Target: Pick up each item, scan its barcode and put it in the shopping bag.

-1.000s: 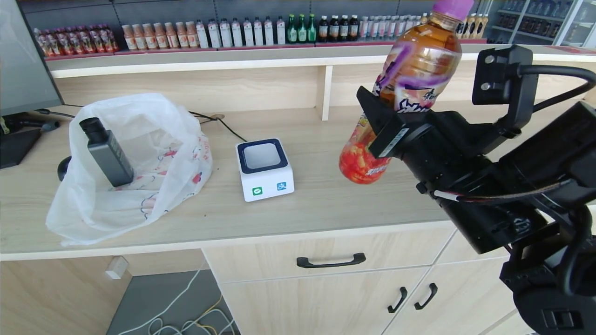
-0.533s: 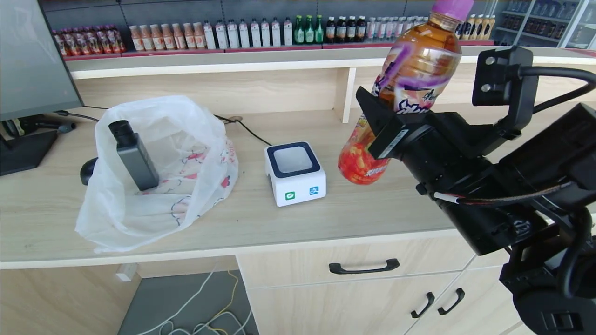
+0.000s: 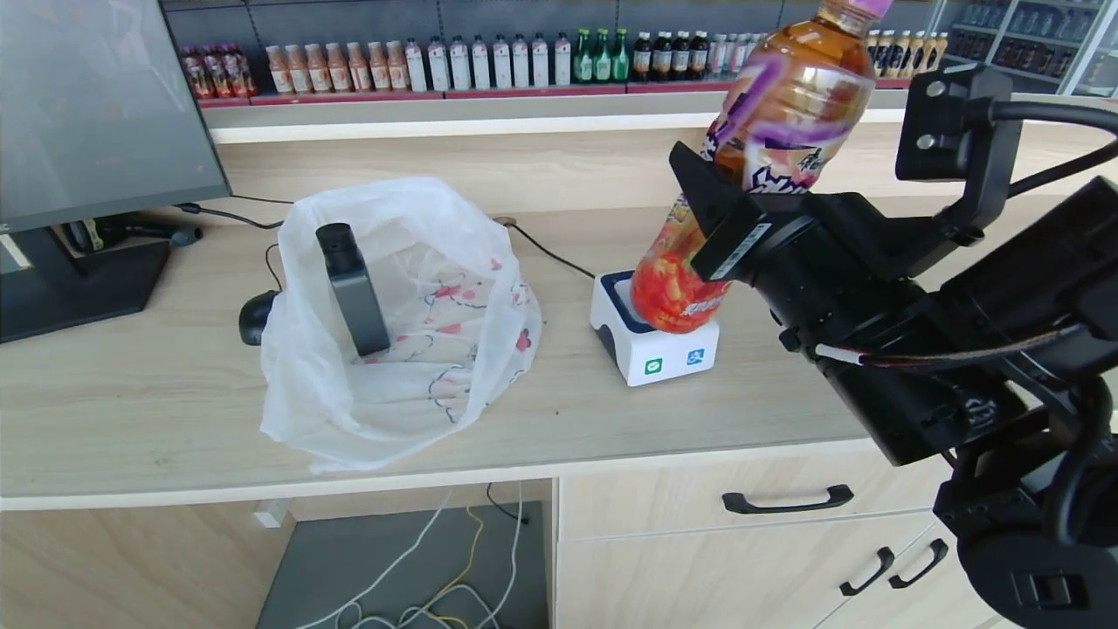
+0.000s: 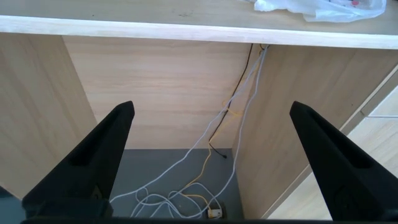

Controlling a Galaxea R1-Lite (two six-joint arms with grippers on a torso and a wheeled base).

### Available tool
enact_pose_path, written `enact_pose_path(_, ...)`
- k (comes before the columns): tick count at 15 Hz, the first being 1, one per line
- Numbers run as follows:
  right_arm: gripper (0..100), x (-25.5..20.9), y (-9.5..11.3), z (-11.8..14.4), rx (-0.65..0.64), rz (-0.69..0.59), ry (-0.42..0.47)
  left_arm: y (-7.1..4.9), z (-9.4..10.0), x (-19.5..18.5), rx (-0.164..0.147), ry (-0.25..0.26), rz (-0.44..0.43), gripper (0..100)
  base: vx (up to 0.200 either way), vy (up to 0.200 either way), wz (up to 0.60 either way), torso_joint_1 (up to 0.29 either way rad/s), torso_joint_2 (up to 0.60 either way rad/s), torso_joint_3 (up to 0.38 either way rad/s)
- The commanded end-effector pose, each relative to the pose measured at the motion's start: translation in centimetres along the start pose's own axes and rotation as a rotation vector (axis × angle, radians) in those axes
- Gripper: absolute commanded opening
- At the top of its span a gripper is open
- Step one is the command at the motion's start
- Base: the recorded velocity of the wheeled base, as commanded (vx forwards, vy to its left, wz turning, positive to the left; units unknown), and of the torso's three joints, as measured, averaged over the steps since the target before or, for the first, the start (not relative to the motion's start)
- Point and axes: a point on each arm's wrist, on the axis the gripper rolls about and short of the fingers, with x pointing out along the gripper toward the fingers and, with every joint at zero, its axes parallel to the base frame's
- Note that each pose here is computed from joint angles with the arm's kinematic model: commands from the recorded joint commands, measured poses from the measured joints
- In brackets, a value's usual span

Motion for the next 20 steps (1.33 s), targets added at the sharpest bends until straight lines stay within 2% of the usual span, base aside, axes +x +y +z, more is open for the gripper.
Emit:
enact_pose_path(1,0,0.3,0.1,-0.1,-0.002,0.008,-0.002,0.0,0.0,0.0,0.000,-0.002,0.001,100,0.000,0.000,0.00,0.000,0.00,0.000)
enact_pose_path(8,0,2.6,1.3,-0.3,0.017,0.030,-0.024,0.0,0.0,0.0,0.000,-0.002,0.001,100,0.000,0.000,0.00,0.000,0.00,0.000)
enact_pose_path(10,0,4.0,1.3,-0.7,0.173,-0.089,0.009,0.0,0.0,0.0,0.000,-0.002,0.001,100,0.000,0.000,0.00,0.000,0.00,0.000)
enact_pose_path(11,0,5.0,1.3,-0.8,0.227,-0.124,-0.011,0.0,0.0,0.0,0.000,-0.002,0.001,100,0.000,0.000,0.00,0.000,0.00,0.000)
enact_pose_path(16,0,7.0,-0.5,-3.1,0.429,-0.188,-0.017,0.0,0.0,0.0,0.000,-0.002,0.001,100,0.000,0.000,0.00,0.000,0.00,0.000)
enact_pose_path(18,0,7.1,-1.1,-3.4,0.538,-0.214,0.012,0.0,0.0,0.0,0.000,-0.002,0.001,100,0.000,0.000,0.00,0.000,0.00,0.000)
enact_pose_path(20,0,7.6,-2.1,-3.2,0.630,-0.244,0.004,0.0,0.0,0.0,0.000,-0.002,0.001,100,0.000,0.000,0.00,0.000,0.00,0.000)
